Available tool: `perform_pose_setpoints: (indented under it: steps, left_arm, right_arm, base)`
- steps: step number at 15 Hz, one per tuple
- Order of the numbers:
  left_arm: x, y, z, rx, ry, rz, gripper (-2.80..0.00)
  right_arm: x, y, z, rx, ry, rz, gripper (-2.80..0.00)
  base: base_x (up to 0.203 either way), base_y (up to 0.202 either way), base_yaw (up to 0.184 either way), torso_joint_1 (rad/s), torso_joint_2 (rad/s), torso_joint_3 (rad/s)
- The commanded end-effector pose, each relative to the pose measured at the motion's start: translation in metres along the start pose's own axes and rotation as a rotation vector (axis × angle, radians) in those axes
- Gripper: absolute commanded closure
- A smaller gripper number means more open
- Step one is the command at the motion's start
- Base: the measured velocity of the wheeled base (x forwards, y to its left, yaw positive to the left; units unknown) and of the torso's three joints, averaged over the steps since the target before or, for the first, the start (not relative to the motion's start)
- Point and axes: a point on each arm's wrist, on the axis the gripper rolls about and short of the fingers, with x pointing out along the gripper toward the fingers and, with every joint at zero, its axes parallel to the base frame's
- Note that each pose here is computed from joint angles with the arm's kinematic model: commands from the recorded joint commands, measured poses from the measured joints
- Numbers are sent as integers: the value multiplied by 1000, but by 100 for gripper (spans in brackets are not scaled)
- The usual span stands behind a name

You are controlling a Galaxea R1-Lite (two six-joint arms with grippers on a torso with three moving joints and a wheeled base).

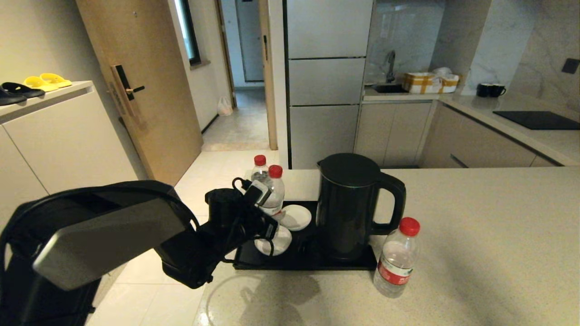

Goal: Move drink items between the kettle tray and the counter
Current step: Place it in front of you

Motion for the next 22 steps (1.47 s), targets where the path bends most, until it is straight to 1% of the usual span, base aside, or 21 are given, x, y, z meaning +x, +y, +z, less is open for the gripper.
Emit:
perform_pose_setpoints:
  steps: [1, 2, 3, 5, 6, 8, 9, 10, 11, 12, 13, 14, 16, 17, 18, 19, 20, 21, 22]
  left_arm:
    - [-33, -8, 52, -23, -95, -19, 0]
    - [-49, -17, 67, -46, -106, -47, 0]
    - [-66, -30, 80, -70, -104, -91, 0]
    - [-95, -59, 95, -107, -84, -186, 0]
    - [-108, -71, 102, -133, -61, -228, 0]
    - [-128, -92, 115, -234, -18, -307, 0]
    - [-135, -101, 116, -257, -5, -339, 0]
    - [-139, -115, 114, -251, 8, -373, 0]
    - [-141, -126, 110, -248, 26, -389, 0]
    - [-143, -141, 106, -242, 50, -413, 0]
    - [-140, -154, 96, -238, 87, -417, 0]
    - [-136, -160, 89, -235, 109, -413, 0]
    - [-121, -168, 73, -230, 126, -405, 0]
    - [-110, -174, 61, -222, 131, -391, 0]
    - [-99, -179, 48, -201, 129, -358, 0]
    - [-88, -184, 36, -157, 121, -313, 0]
    - [-82, -186, 32, -113, 91, -268, 0]
    - [-75, -190, 33, -105, 74, -249, 0]
    - [-67, -194, 31, -106, 75, -218, 0]
  right_arm:
    - [0, 0, 0, 0, 3, 0, 0]
    - [0, 0, 0, 0, 3, 0, 0]
    - [0, 0, 0, 0, 3, 0, 0]
    - [0, 0, 0, 0, 3, 0, 0]
    - [0, 0, 0, 0, 3, 0, 0]
    - [0, 0, 0, 0, 3, 0, 0]
    - [0, 0, 0, 0, 3, 0, 0]
    - [0, 0, 0, 0, 3, 0, 0]
    - [0, 0, 0, 0, 3, 0, 0]
    - [0, 0, 0, 0, 3, 0, 0]
    - [0, 0, 0, 0, 3, 0, 0]
    - [0, 0, 0, 0, 3, 0, 0]
    - [0, 0, 0, 0, 3, 0, 0]
    - [0, 0, 0, 0, 3, 0, 0]
    - [0, 0, 0, 0, 3, 0, 0]
    - [0, 0, 0, 0, 3, 0, 0]
    - [0, 0, 0, 0, 3, 0, 0]
    - [0, 0, 0, 0, 3, 0, 0]
    - [0, 0, 0, 0, 3, 0, 0]
  base:
    - [0, 0, 0, 0, 0, 0]
    - [0, 0, 0, 0, 0, 0]
    - [0, 0, 0, 0, 0, 0]
    - [0, 0, 0, 0, 0, 0]
    - [0, 0, 0, 0, 0, 0]
    - [0, 0, 0, 0, 0, 0]
    - [0, 0, 0, 0, 0, 0]
    - [0, 0, 0, 0, 0, 0]
    - [0, 0, 0, 0, 0, 0]
    - [0, 0, 0, 0, 0, 0]
    - [0, 0, 0, 0, 0, 0]
    - [0, 0, 0, 0, 0, 0]
    - [0, 0, 0, 0, 0, 0]
    - [0, 0, 0, 0, 0, 0]
    - [0, 0, 0, 0, 0, 0]
    - [0, 0, 0, 0, 0, 0]
    - [0, 0, 0, 0, 0, 0]
    - [0, 0, 0, 0, 0, 0]
    - [0, 0, 0, 0, 0, 0]
